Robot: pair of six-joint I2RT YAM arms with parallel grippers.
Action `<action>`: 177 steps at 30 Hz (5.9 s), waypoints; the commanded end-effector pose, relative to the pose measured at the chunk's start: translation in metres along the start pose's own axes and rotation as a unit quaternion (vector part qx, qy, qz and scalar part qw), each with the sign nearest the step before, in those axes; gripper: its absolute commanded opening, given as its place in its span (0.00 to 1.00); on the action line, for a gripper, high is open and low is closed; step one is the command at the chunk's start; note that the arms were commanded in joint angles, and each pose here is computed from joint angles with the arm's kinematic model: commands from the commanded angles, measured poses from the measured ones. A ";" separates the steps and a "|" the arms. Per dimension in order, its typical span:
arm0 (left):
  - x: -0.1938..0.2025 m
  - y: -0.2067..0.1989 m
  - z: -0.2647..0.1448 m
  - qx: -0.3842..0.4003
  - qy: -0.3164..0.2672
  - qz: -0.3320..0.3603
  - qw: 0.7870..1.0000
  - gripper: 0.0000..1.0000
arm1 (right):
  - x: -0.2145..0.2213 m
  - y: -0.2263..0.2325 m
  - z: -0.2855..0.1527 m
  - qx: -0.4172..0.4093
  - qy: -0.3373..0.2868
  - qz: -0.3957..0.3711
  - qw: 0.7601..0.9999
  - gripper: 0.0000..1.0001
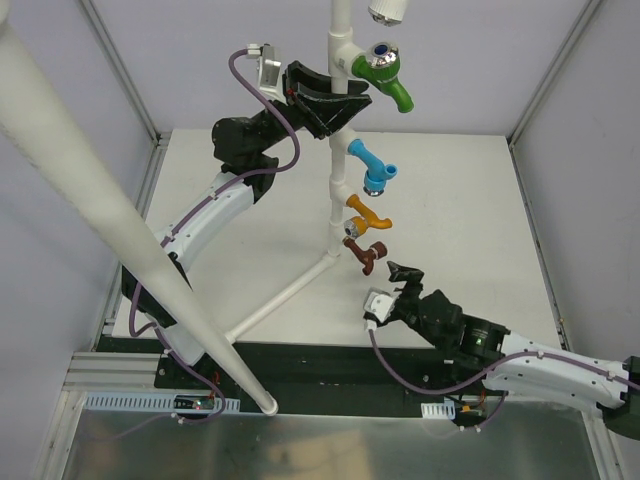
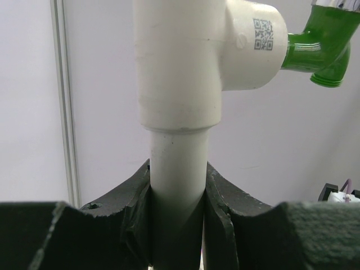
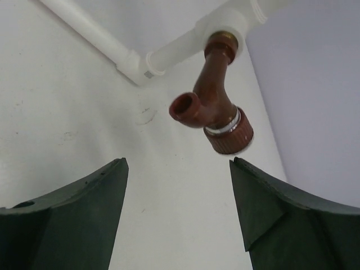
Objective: Install the water faucets
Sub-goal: Screw the water faucet onto the adaptor.
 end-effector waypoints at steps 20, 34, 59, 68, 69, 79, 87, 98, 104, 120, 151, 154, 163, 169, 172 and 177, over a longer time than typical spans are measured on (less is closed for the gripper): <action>-0.031 -0.041 -0.004 0.082 -0.029 0.000 0.996 0.00 | -0.016 -0.032 0.085 0.136 -0.005 -0.039 0.990 0.00; -0.030 -0.039 -0.007 0.078 -0.029 0.000 0.997 0.00 | -0.029 0.010 0.062 0.095 -0.149 0.727 0.663 0.00; -0.027 -0.039 -0.008 0.080 -0.025 0.000 0.996 0.00 | 0.032 -0.003 0.024 0.134 -0.233 0.918 0.293 0.77; -0.029 -0.040 -0.009 0.081 -0.021 0.000 0.996 0.00 | 0.011 -0.076 -0.070 0.302 -0.193 0.721 0.593 0.76; -0.030 -0.040 -0.009 0.081 -0.022 0.000 0.996 0.00 | 0.009 -0.081 -0.077 0.310 -0.186 0.706 0.609 0.76; -0.029 -0.042 -0.010 0.082 -0.021 -0.001 0.996 0.00 | -0.026 -0.059 -0.026 0.183 0.009 0.361 0.915 0.73; -0.028 -0.041 -0.011 0.081 -0.021 -0.002 0.996 0.00 | -0.062 -0.005 -0.005 -0.029 -0.188 0.088 0.978 0.74; -0.023 -0.038 -0.013 0.078 -0.019 -0.004 0.997 0.00 | -0.064 -0.004 0.048 0.018 -0.128 -0.077 0.989 0.73; -0.020 -0.036 -0.015 0.074 -0.019 -0.008 0.997 0.00 | -0.065 -0.020 0.077 0.074 -0.088 -0.058 0.992 0.59; -0.016 -0.035 -0.017 0.072 -0.020 -0.010 0.997 0.00 | -0.045 -0.014 0.082 0.194 -0.172 0.610 0.749 0.00; -0.024 -0.038 -0.015 0.081 -0.027 -0.018 0.996 0.00 | -0.023 -0.044 -0.005 0.195 -0.061 0.462 0.863 0.99; -0.024 -0.038 -0.015 0.080 -0.024 -0.021 0.996 0.00 | -0.024 -0.041 -0.004 0.130 -0.038 0.272 0.953 1.00; -0.025 -0.038 -0.014 0.082 -0.023 -0.021 0.996 0.00 | -0.040 -0.035 0.012 0.028 -0.061 -0.097 0.993 0.99; -0.027 -0.037 -0.014 0.079 -0.028 -0.019 0.996 0.00 | -0.044 -0.031 0.047 0.003 -0.035 -0.210 0.977 0.96; -0.028 -0.038 -0.014 0.080 -0.029 -0.018 0.996 0.00 | -0.038 -0.031 0.066 -0.013 -0.002 -0.243 0.970 0.92; -0.028 -0.037 -0.015 0.078 -0.030 -0.018 0.996 0.00 | -0.039 -0.037 0.092 0.000 -0.001 -0.239 0.971 0.85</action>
Point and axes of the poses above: each gripper's point midway between its finger pads, its own z axis out along the fingers, its own y axis along the line the jaws close on, x = y × z, the point moved 4 cm from there along -z, back along the fingers, and after that the axes turned 13 degrees about z, right-handed, at the moved point
